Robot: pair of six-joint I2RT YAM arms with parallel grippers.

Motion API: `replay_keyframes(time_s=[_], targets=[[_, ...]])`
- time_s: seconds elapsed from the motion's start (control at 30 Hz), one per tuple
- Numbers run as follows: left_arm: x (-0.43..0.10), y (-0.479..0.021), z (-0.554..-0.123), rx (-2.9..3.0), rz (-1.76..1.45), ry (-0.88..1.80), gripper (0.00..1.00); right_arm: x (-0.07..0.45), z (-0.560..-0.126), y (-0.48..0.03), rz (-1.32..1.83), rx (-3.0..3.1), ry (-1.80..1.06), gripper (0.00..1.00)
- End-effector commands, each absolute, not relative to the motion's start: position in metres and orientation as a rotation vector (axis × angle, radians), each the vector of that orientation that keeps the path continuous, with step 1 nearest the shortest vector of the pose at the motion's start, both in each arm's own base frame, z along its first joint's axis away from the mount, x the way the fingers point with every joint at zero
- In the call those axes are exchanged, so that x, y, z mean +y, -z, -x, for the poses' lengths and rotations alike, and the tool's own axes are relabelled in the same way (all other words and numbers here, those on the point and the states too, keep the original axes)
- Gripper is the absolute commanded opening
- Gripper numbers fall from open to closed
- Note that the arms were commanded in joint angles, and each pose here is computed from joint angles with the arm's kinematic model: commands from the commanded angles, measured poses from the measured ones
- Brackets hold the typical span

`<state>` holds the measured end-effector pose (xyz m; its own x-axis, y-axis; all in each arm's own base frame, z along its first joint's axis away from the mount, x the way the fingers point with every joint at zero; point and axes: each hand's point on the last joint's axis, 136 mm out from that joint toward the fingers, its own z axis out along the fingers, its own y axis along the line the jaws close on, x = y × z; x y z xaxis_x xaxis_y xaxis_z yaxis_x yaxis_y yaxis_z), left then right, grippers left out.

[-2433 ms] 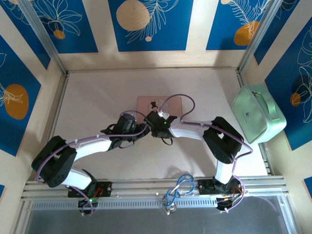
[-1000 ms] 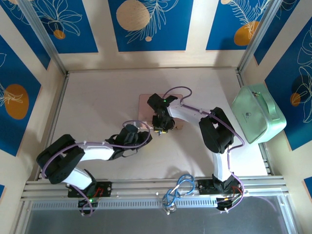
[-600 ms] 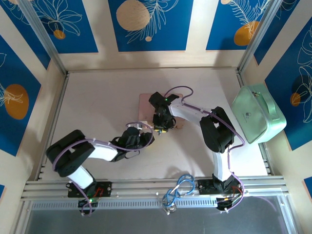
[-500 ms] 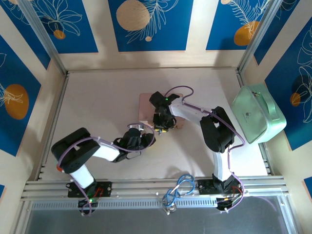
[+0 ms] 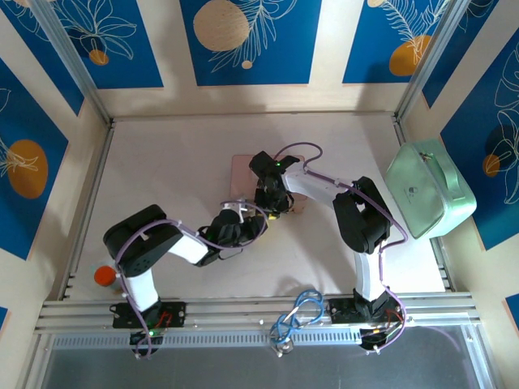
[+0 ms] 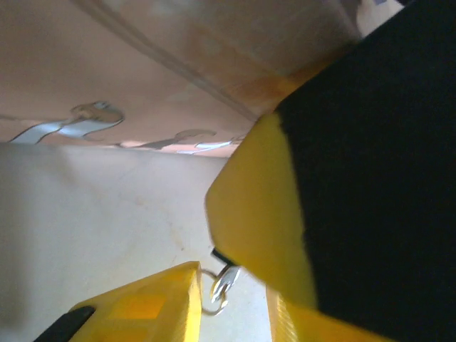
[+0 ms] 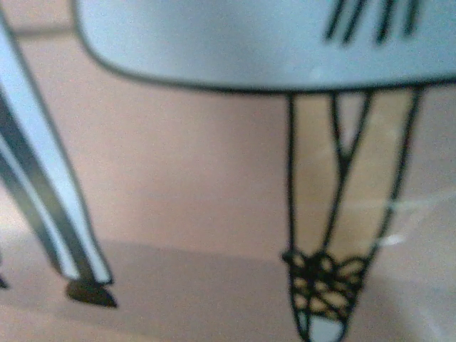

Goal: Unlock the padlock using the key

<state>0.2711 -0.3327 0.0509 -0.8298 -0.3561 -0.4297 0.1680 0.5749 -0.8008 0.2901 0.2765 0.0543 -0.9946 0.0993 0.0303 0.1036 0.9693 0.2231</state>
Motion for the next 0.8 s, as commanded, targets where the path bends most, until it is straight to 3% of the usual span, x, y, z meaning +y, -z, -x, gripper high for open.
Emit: replay_keyframes(time_s=[0.0, 0.23, 0.4, 0.47, 0.7, 0.77], targets=[[-0.337, -0.048, -0.271, 2.242, 0.123, 1.214, 0.28, 0.278, -0.265, -0.047, 0.185, -2.944, 0.389, 0.25], [-0.340, -0.044, -0.273, 2.273, 0.131, 1.209, 0.19, 0.278, -0.267, -0.046, 0.196, -2.944, 0.404, 0.25], [-0.344, -0.045, -0.274, 2.280, 0.129, 1.213, 0.01, 0.279, -0.268, -0.046, 0.193, -2.945, 0.416, 0.26], [-0.346, -0.047, -0.275, 2.279, 0.136, 1.228, 0.00, 0.281, -0.269, -0.046, 0.198, -2.944, 0.432, 0.28], [-0.346, -0.049, -0.274, 2.285, 0.153, 1.239, 0.00, 0.281, -0.282, -0.060, 0.263, -3.037, 0.536, 0.60], [-0.348, -0.050, -0.273, 2.279, 0.161, 1.255, 0.00, 0.279, -0.288, -0.071, 0.313, -3.107, 0.641, 0.64]])
